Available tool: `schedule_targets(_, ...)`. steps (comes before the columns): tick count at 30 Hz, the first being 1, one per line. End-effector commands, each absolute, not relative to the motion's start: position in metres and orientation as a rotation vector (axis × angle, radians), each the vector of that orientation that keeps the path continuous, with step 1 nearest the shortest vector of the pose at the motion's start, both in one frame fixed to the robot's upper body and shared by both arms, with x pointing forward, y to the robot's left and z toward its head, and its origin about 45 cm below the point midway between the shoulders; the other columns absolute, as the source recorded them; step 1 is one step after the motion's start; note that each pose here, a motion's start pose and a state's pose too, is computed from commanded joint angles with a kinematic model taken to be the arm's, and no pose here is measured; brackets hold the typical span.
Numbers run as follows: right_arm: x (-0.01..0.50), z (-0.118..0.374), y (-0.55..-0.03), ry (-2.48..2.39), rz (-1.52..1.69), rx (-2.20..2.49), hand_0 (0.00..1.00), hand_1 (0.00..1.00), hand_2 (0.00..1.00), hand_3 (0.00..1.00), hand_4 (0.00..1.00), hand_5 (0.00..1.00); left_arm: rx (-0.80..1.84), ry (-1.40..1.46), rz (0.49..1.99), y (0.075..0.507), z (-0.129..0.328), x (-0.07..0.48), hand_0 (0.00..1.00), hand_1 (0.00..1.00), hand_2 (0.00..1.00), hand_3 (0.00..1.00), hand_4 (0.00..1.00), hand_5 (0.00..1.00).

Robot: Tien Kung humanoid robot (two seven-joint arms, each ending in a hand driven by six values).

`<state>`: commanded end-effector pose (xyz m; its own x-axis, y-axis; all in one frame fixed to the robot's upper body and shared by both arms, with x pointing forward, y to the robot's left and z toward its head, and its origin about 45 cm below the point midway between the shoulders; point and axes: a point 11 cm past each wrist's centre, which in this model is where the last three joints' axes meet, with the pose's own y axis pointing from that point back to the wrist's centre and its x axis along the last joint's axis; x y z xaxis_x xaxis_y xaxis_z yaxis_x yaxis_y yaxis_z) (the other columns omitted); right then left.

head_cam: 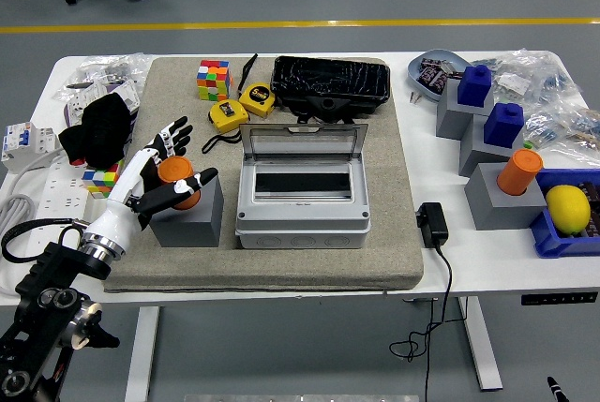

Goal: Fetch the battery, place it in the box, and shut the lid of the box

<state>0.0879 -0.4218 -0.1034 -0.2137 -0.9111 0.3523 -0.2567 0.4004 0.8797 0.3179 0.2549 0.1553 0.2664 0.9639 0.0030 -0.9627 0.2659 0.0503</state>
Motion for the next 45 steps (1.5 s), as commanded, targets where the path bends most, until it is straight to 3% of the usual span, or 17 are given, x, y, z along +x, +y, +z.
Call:
schedule_targets(5,0.087,-0.103,-0.422,-1.707,-0.864,1.030,0.865,0.825,0.782,0.794,0.998,0.998,0.017,0.046,1.309,0.255,0.158,0.320,0.998,0.998,0.998,0.998,0.998,0.086)
schedule_targets(6,0.088,-0.103,-0.422,-1.708,-0.864,1.030,0.867,0.824,0.781,0.793,0.998,0.998,0.020,0.043,1.316,0.256,0.158,0.320,0.998,0.998,0.998,0.979,0.998,0.021)
schedule_targets(11,0.090,-0.103,-0.423,-1.711,-0.861,1.033,0.867,0.824,0.781,0.793,0.998,0.998,0.054,0.011,1.354,0.261,0.155,0.322,0.998,0.998,0.998,0.979,0.998,0.021)
schedule_targets(12,0.090,-0.103,-0.423,-1.712,-0.861,1.033,0.868,0.823,0.781,0.791,0.998,0.998,0.063,0.000,1.360,0.262,0.155,0.323,0.994,0.998,0.983,0.926,0.998,0.005)
schedule_targets(23,0.090,-0.103,-0.423,-1.707,-0.864,1.034,0.865,0.820,0.776,0.791,0.998,0.998,0.082,-0.026,1.376,0.263,0.156,0.324,0.998,0.987,0.942,0.875,0.998,0.013)
schedule_targets(24,0.090,-0.103,-0.423,-1.707,-0.863,1.034,0.866,0.818,0.776,0.790,0.998,0.998,0.083,-0.023,1.376,0.263,0.156,0.324,0.927,0.927,0.893,0.833,0.998,0.002)
schedule_targets(29,0.090,-0.102,-0.423,-1.706,-0.861,1.034,0.866,0.818,0.776,0.790,0.998,0.998,0.098,-0.005,1.371,0.262,0.151,0.323,0.927,0.927,0.893,0.833,0.998,0.002)
schedule_targets(30,0.090,-0.103,-0.423,-1.705,-0.861,1.034,0.867,0.818,0.775,0.790,0.998,0.998,0.097,0.000,1.372,0.262,0.150,0.323,0.886,0.895,0.865,0.817,0.998,0.002)
schedule_targets(35,0.089,-0.103,-0.424,-1.703,-0.857,1.030,0.867,0.818,0.775,0.790,0.998,0.998,0.086,0.025,1.386,0.262,0.145,0.326,0.886,0.895,0.865,0.817,0.998,0.002)
schedule_targets(36,0.089,-0.102,-0.424,-1.704,-0.856,1.029,0.866,0.825,0.776,0.789,0.998,0.998,0.081,0.028,1.389,0.262,0.145,0.327,0.844,0.858,0.828,0.797,0.998,0.002)
schedule_targets(45,0.088,-0.102,-0.424,-1.704,-0.857,1.025,0.865,0.825,0.775,0.789,0.998,0.998,0.083,0.030,1.382,0.258,0.145,0.328,0.791,0.819,0.783,0.751,0.998,0.002)
